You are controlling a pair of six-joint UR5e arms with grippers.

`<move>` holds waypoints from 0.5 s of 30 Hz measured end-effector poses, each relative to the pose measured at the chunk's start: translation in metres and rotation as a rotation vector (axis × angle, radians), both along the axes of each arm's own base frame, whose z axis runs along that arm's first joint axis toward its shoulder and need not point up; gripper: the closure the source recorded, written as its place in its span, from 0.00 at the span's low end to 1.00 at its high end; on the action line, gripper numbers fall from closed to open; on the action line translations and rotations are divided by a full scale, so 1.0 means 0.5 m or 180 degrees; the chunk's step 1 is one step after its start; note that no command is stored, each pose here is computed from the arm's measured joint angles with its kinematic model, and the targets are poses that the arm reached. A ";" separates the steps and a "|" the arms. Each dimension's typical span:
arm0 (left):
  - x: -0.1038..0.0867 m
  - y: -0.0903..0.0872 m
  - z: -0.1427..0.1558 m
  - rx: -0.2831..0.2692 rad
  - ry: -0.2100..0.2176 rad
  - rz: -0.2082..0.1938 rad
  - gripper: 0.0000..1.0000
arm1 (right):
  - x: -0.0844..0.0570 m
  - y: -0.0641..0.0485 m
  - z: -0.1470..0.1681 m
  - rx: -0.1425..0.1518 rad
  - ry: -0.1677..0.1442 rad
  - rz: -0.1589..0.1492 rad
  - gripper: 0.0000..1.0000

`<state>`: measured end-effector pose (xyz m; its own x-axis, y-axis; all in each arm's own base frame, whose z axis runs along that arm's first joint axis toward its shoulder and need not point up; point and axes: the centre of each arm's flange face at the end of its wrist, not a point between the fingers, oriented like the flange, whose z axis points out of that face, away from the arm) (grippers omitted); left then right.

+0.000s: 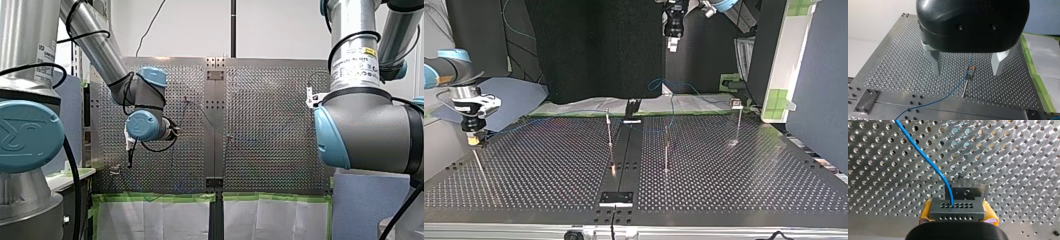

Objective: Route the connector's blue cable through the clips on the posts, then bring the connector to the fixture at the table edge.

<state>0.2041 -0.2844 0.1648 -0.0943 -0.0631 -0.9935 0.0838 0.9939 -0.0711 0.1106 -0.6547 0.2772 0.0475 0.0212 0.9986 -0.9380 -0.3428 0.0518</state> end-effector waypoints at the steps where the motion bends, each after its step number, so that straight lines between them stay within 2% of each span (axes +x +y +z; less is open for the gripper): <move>1: 0.000 0.000 0.000 -0.0001 -0.0001 0.0001 0.00 | 0.001 -0.001 0.001 -0.0010 0.0007 0.0010 0.79; 15: 0.002 0.000 0.000 0.0000 -0.0001 0.0006 0.00 | 0.015 -0.001 0.006 -0.0079 0.0047 0.0137 0.77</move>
<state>0.2049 -0.2843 0.1650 -0.0940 -0.0634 -0.9936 0.0819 0.9941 -0.0712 0.1183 -0.6554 0.2802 0.0608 0.0483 0.9970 -0.9215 -0.3812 0.0747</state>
